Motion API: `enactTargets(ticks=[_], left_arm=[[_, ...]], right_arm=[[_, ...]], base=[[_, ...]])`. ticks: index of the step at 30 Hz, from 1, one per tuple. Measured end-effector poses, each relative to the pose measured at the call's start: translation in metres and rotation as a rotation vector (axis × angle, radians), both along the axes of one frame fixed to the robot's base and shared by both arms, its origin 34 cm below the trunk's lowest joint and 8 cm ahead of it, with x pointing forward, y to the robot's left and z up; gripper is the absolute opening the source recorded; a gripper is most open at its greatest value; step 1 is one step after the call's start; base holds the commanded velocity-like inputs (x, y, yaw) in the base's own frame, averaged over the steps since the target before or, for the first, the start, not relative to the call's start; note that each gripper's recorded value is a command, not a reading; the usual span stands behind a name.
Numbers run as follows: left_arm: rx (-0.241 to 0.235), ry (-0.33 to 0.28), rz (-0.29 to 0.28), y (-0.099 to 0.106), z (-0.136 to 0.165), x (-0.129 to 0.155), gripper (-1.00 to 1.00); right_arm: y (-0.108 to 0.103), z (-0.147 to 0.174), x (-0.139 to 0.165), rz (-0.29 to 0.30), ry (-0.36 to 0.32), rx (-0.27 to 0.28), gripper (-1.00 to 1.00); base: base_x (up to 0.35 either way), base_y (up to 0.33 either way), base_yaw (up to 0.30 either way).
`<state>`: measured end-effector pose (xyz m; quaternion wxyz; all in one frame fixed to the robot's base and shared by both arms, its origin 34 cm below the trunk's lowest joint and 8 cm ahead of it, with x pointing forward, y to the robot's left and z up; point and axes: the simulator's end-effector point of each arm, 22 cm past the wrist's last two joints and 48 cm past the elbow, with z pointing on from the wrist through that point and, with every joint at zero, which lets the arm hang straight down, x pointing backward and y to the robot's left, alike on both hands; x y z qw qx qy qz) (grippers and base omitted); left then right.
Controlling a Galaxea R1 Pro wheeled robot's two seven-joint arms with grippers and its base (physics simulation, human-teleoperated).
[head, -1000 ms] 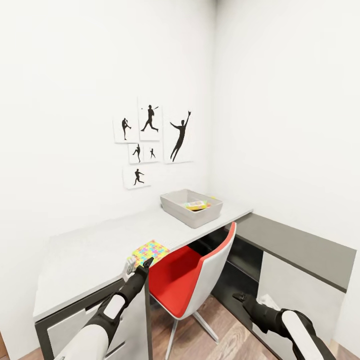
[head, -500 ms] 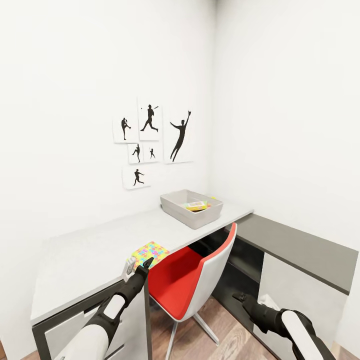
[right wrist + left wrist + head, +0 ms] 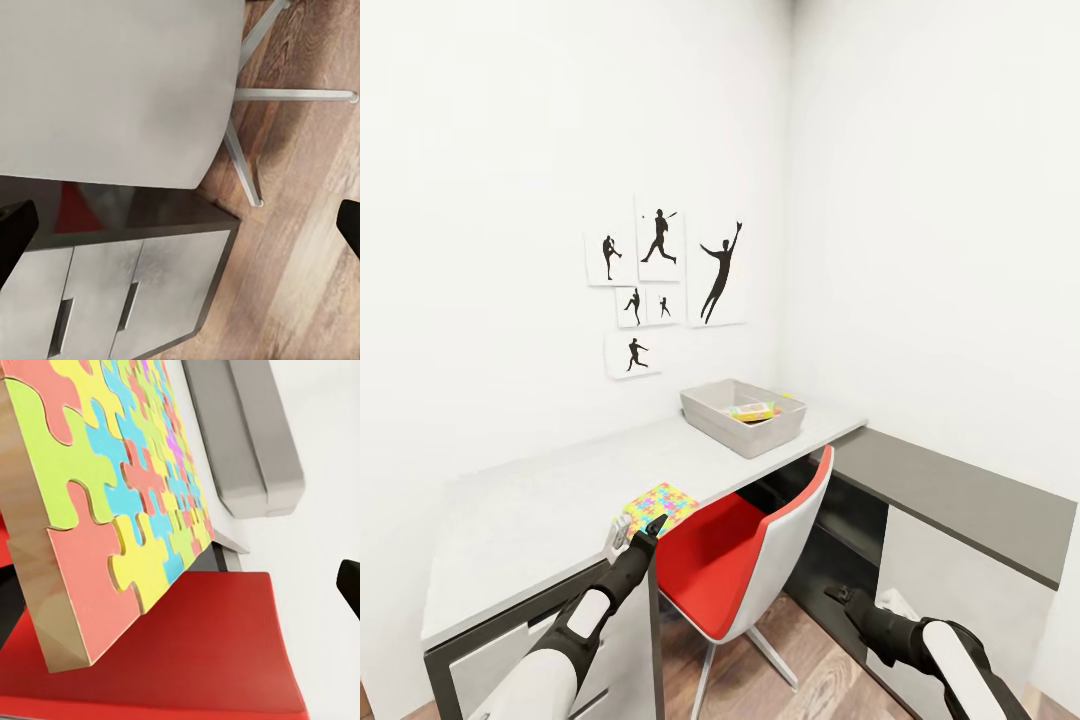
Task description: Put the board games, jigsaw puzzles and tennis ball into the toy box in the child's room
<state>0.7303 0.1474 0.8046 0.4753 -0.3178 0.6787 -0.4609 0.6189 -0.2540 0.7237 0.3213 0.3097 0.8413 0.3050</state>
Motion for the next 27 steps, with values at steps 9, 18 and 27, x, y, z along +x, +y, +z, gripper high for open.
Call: enactTargets(ticks=[9, 18, 27], left_arm=[[-0.008, -0.003, 0.007, 0.002, 0.001, 0.0, 1.0], [-0.023, 0.001, 0.022, 0.006, -0.013, -0.001, 1.0], [-0.024, 0.001, 0.024, 0.007, -0.013, -0.001, 1.0]], right_arm=[[0.0, 0.0, 0.0, 0.001, 0.0, -0.001, 1.0], [0.0, -0.013, -0.001, 0.001, 0.0, -0.003, 1.0], [0.001, -0.013, -0.001, 0.001, 0.0, -0.003, 1.0]], base=[[0.0, 0.0, 0.0], [0.0, 0.0, 0.0], [0.0, 0.0, 0.0]])
